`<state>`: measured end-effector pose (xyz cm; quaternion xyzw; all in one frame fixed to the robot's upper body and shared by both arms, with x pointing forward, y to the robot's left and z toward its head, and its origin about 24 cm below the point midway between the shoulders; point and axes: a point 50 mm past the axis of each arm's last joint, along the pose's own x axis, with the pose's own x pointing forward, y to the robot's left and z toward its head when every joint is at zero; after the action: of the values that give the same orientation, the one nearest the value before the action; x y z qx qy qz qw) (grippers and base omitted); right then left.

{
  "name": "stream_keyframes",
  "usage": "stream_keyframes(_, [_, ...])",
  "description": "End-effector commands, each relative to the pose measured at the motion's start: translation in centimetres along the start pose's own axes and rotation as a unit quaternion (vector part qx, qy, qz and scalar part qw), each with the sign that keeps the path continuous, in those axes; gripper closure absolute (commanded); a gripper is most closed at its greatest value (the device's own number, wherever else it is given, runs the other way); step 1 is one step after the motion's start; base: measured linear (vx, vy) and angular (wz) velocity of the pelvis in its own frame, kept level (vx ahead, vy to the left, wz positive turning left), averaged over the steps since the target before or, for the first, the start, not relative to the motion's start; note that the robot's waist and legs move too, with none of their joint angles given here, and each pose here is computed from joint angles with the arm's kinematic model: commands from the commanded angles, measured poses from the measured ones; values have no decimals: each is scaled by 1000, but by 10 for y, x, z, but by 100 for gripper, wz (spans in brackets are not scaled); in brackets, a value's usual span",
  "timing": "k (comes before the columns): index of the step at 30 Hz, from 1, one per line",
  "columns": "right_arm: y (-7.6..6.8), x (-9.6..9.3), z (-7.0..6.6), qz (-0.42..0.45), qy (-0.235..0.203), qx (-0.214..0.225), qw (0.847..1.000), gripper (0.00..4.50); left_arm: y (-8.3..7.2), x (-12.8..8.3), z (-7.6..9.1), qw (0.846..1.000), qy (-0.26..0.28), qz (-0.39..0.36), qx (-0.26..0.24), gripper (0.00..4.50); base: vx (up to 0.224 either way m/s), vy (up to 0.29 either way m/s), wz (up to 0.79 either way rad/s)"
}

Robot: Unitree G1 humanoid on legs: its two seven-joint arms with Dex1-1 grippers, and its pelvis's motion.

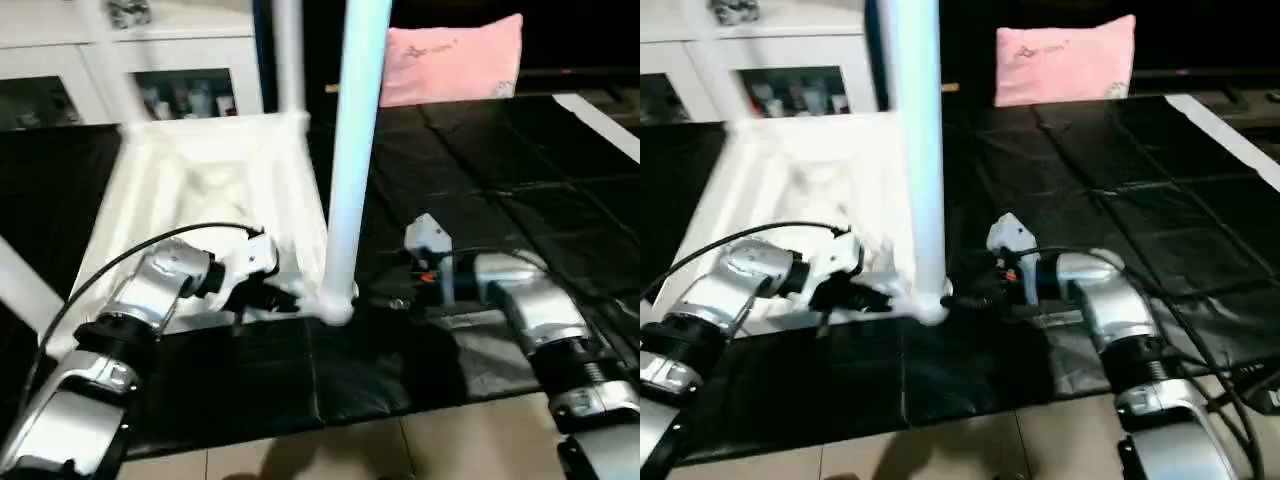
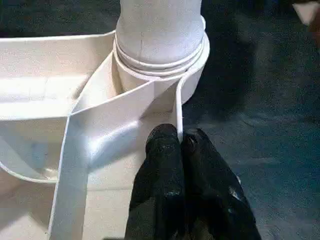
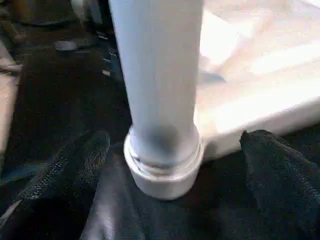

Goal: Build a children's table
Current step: Rotate leg to tighten

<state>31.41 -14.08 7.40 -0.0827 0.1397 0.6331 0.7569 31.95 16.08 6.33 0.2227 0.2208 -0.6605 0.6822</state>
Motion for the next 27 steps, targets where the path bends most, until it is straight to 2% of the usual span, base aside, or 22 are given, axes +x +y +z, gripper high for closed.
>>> stream_keyframes(1, [3, 2, 0, 21, 4, -12, 1000, 17, -7, 10, 9, 998, 5, -56, 41, 450, 0, 0, 0])
stream_keyframes(7, [6, 9, -2, 52, 8, -2, 999, 65, -10, 14, 11, 996, 6, -74, 55, 450, 0, 0, 0])
stream_keyframes(8, [6, 10, -2, 57, 8, -1, 998, 89, -11, 14, 11, 995, 7, -78, 57, 450, 0, 0, 0])
stream_keyframes(20, [11, 15, -6, 94, 6, 14, 995, 172, -15, 17, 12, 993, 14, -98, 70, 450, 0, 0, 0])
stream_keyframes(22, [11, 16, -7, 98, 7, 18, 995, 203, -16, 18, 12, 992, 14, -101, 71, 450, 0, 0, 0])
stream_keyframes(27, [12, 17, -8, 104, 7, 24, 994, 228, -17, 19, 12, 992, 16, -104, 70, 450, 0, 0, 0])
